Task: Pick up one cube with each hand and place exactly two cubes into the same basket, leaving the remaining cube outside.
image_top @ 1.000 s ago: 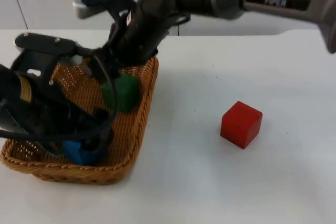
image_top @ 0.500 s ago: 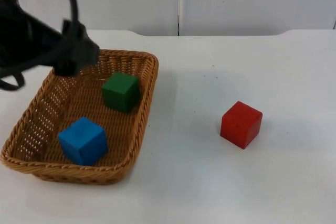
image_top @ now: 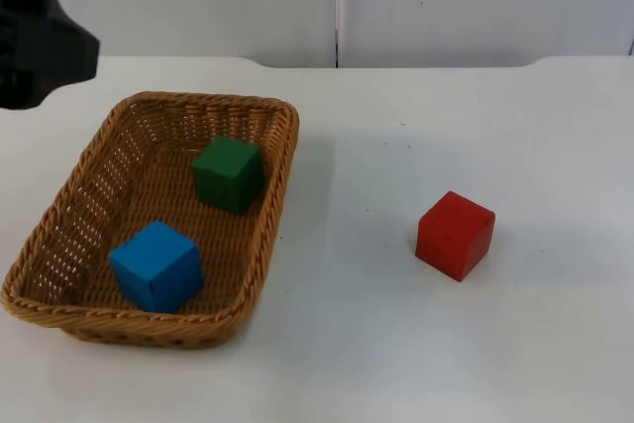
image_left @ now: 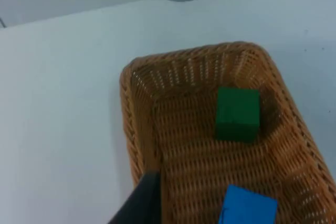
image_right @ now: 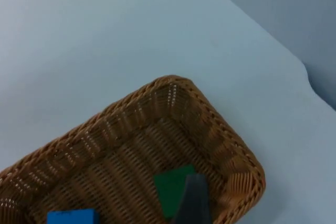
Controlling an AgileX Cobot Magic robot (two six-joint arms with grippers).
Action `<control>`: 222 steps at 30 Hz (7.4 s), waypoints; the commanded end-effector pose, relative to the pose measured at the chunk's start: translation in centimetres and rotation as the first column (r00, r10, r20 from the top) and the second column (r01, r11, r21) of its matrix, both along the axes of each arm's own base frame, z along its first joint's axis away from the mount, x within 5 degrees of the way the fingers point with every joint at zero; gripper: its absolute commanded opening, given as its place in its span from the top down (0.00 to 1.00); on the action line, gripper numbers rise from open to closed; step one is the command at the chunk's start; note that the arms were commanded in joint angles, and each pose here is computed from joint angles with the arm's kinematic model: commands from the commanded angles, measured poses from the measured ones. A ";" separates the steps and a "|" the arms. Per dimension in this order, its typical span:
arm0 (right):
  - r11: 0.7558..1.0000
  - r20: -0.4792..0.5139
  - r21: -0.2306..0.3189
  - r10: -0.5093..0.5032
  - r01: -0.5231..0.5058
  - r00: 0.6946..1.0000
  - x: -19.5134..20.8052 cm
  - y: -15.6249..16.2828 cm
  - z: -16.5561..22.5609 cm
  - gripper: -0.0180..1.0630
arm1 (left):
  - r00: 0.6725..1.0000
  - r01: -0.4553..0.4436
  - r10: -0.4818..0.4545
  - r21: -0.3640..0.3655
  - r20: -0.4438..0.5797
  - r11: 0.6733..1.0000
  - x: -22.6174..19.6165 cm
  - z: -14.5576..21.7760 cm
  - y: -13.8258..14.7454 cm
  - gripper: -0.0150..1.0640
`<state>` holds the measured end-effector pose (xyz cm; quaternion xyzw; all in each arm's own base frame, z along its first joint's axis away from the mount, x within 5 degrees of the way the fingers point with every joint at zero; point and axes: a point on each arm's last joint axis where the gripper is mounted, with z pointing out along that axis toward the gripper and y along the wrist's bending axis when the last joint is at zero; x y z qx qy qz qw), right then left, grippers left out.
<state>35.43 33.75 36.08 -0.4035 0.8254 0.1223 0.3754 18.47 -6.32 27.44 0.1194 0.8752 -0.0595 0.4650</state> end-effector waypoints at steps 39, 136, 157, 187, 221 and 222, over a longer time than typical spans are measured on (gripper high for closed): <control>0.997 -0.202 0.025 0.070 -0.066 0.977 -4.3 0.8 -3.7 0.39 | 0.998 -0.003 0.007 -0.069 0.064 0.998 -12.6 3.9 4.8 0.04; 0.963 0.147 0.271 -0.038 -0.003 0.988 -36.0 -34.3 -7.7 0.39 | 0.986 0.143 -0.138 -0.054 0.091 0.988 -19.1 0.0 6.1 0.04; 0.967 0.135 0.256 -0.035 -0.001 0.990 -35.9 -34.3 -8.1 0.01 | 0.986 0.143 -0.138 -0.054 0.091 0.988 -19.1 0.0 6.1 0.04; 0.967 0.135 0.256 -0.035 -0.001 0.990 -35.9 -34.3 -8.1 0.01 | 0.991 -0.098 0.103 -0.054 0.091 0.994 -19.0 0.0 6.0 0.04; 0.953 0.131 0.259 -0.193 0.154 0.972 -36.0 -34.1 -8.1 0.01 | 0.963 -0.249 0.253 -0.054 0.091 0.967 -18.9 0.0 5.9 0.04; 0.951 0.131 0.259 -0.206 0.167 0.970 -36.1 -34.1 -8.1 0.01 | 0.963 -0.249 0.253 -0.054 0.091 0.967 -18.9 0.0 5.9 0.04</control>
